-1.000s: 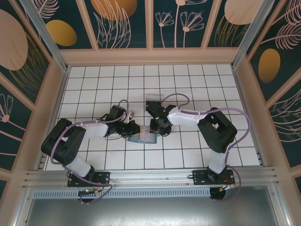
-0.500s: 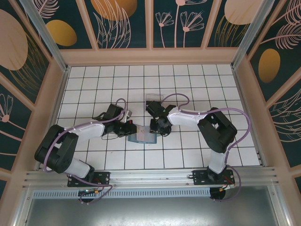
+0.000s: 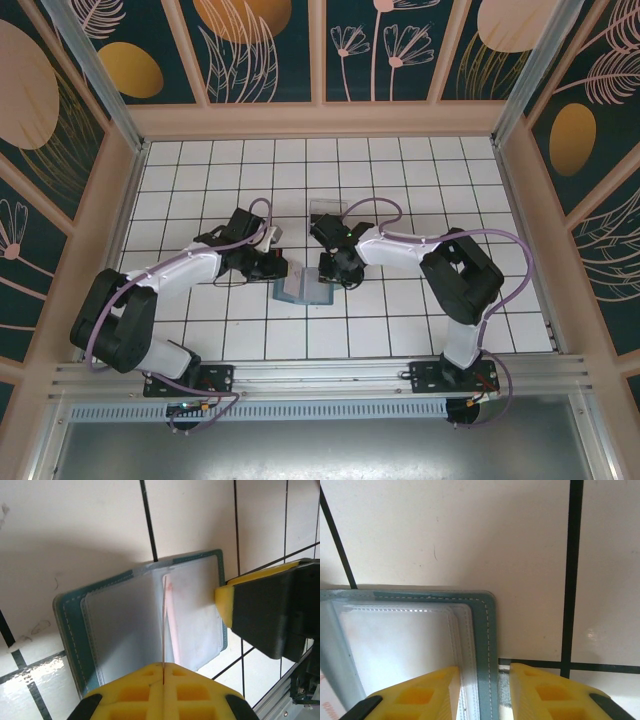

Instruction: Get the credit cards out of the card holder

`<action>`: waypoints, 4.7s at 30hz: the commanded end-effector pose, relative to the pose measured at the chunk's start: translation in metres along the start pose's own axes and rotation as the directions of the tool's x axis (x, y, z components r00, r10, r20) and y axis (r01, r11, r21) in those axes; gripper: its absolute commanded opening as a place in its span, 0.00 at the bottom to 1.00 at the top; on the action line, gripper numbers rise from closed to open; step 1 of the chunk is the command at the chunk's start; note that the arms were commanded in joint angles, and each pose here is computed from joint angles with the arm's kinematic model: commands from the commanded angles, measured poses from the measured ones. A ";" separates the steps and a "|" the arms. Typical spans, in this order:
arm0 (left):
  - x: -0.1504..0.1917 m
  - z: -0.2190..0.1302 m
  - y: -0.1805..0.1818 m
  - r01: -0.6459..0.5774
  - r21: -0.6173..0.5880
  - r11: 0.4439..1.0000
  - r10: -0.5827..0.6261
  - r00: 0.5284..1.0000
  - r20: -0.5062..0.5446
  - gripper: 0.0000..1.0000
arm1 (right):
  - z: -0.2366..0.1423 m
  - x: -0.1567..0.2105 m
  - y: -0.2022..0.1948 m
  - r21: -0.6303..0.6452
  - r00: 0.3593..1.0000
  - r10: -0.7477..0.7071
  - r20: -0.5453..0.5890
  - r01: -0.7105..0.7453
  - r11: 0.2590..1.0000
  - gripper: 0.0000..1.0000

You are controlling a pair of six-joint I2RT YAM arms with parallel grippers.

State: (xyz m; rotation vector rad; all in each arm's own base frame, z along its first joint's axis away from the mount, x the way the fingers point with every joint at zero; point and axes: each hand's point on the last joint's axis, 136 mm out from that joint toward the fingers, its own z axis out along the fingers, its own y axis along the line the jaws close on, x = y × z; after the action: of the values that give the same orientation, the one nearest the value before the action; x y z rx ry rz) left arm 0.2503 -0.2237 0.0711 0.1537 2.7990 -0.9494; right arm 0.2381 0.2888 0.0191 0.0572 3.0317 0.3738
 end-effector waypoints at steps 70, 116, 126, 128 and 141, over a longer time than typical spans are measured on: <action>-0.183 0.016 -0.100 -0.995 -0.097 0.016 0.991 0.029 -0.128 0.00 | -0.095 -0.043 -0.095 -0.024 0.950 0.159 0.267 -0.159 0.987 0.32; -0.231 0.077 -0.066 -0.962 -0.266 -0.069 0.950 0.018 -0.311 0.25 | -0.099 -0.036 -0.106 -0.036 0.943 0.187 0.274 -0.184 0.982 0.32; -0.235 0.071 -0.074 -0.952 -0.303 -0.046 0.958 0.044 -0.285 0.25 | -0.101 -0.037 -0.105 -0.041 0.942 0.188 0.279 -0.184 0.982 0.32; -0.237 0.064 -0.084 -0.943 -0.332 -0.019 0.968 0.066 -0.243 0.25 | -0.102 -0.039 -0.104 -0.048 0.940 0.189 0.285 -0.183 0.982 0.32; -0.244 -0.011 -0.108 -0.721 -0.588 0.367 0.919 0.377 0.112 0.31 | -0.101 -0.042 -0.086 -0.104 0.949 0.175 0.263 -0.152 0.983 0.32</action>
State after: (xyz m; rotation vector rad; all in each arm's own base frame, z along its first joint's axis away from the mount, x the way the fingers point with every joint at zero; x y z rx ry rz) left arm 0.4609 -0.3123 0.1510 1.3370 1.9279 0.0351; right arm 0.2644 0.1745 0.0929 0.3239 2.7647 0.4300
